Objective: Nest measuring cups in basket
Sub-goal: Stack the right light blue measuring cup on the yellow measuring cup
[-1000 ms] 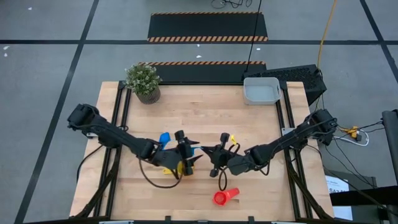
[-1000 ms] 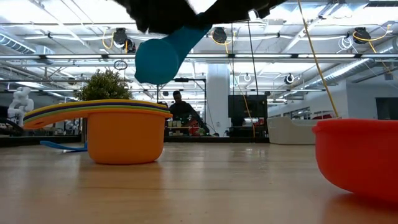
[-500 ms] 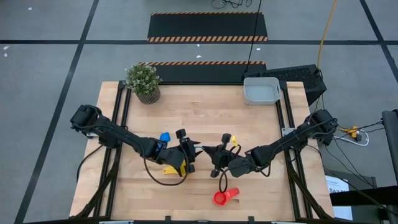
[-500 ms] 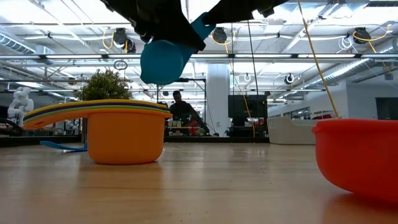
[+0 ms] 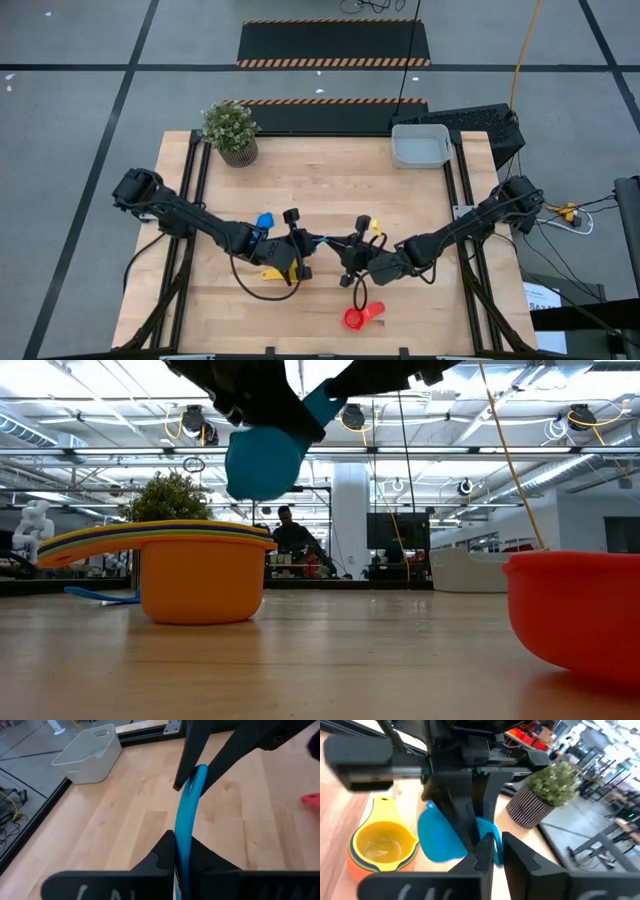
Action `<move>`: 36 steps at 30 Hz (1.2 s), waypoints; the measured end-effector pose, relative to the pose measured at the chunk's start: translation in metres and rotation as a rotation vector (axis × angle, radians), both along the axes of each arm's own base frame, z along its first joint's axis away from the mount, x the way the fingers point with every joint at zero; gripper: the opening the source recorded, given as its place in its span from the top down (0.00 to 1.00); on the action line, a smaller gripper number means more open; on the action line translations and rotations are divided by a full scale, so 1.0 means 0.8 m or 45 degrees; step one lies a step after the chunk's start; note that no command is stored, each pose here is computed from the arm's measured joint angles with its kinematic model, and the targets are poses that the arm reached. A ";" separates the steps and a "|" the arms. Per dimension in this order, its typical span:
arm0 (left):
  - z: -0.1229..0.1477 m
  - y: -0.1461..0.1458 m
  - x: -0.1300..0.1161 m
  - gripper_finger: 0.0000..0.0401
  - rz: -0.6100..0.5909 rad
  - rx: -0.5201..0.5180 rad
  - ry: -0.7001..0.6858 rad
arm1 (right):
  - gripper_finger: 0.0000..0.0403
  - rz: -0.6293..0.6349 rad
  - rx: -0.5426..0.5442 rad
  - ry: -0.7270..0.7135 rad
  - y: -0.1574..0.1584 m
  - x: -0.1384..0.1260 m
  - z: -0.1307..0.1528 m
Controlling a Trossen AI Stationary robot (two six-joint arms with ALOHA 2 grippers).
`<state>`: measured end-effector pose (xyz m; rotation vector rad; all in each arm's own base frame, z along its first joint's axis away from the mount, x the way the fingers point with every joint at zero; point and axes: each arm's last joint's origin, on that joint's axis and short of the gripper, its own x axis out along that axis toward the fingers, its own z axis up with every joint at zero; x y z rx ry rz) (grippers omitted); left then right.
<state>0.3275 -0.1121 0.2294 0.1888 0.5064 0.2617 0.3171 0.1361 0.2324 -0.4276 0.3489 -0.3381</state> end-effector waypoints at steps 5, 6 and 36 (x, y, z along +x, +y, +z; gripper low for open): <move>0.035 -0.009 -0.024 0.98 -0.024 -0.019 -0.090 | 0.84 0.006 -0.034 -0.014 0.011 -0.019 0.018; 0.044 -0.012 -0.031 0.98 -0.015 -0.013 -0.117 | 0.82 0.016 -0.026 -0.017 0.014 -0.022 0.021; 0.119 -0.058 -0.022 0.98 -0.477 0.124 -1.012 | 0.61 0.358 0.409 -0.311 0.022 -0.016 0.054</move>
